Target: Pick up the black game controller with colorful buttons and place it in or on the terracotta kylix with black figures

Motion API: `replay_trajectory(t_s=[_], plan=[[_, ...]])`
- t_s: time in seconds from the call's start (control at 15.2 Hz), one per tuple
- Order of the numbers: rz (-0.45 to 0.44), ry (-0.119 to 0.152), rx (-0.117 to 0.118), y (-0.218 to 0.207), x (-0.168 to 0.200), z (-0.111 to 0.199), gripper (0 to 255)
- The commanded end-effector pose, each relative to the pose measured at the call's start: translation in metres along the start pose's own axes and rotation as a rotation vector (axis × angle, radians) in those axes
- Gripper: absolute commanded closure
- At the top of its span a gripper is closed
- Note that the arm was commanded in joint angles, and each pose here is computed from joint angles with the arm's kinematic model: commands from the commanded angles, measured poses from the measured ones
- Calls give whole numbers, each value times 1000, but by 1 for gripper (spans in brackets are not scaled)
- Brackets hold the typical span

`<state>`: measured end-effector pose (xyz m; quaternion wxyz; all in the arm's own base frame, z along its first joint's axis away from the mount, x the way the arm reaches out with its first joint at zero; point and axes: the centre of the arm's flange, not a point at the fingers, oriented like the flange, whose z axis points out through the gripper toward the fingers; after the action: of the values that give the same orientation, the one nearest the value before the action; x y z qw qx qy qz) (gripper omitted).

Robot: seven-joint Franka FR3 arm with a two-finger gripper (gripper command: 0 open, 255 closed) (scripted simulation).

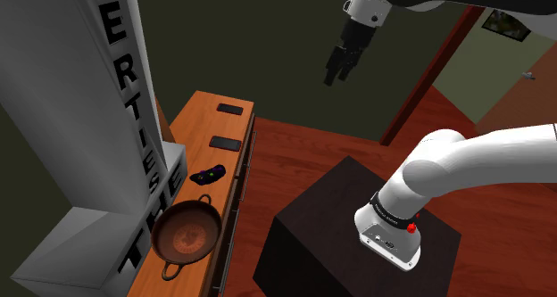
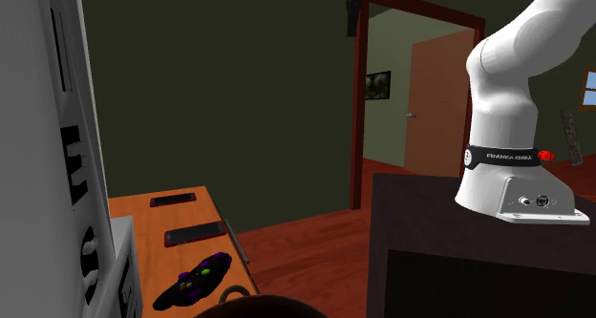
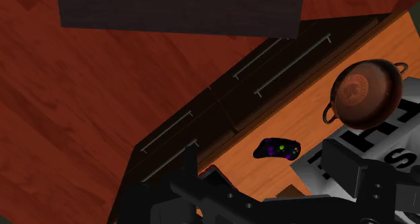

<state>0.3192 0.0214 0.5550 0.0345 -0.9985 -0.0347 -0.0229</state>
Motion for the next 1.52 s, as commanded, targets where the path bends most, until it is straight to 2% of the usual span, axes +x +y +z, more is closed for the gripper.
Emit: replay_trajectory(t_s=[0.0,0.73,1.45], plan=[[0,0,0,0,0,0,0],[-271,26,-7,-30,70,121,0],[-542,53,-14,-76,132,241,0]])
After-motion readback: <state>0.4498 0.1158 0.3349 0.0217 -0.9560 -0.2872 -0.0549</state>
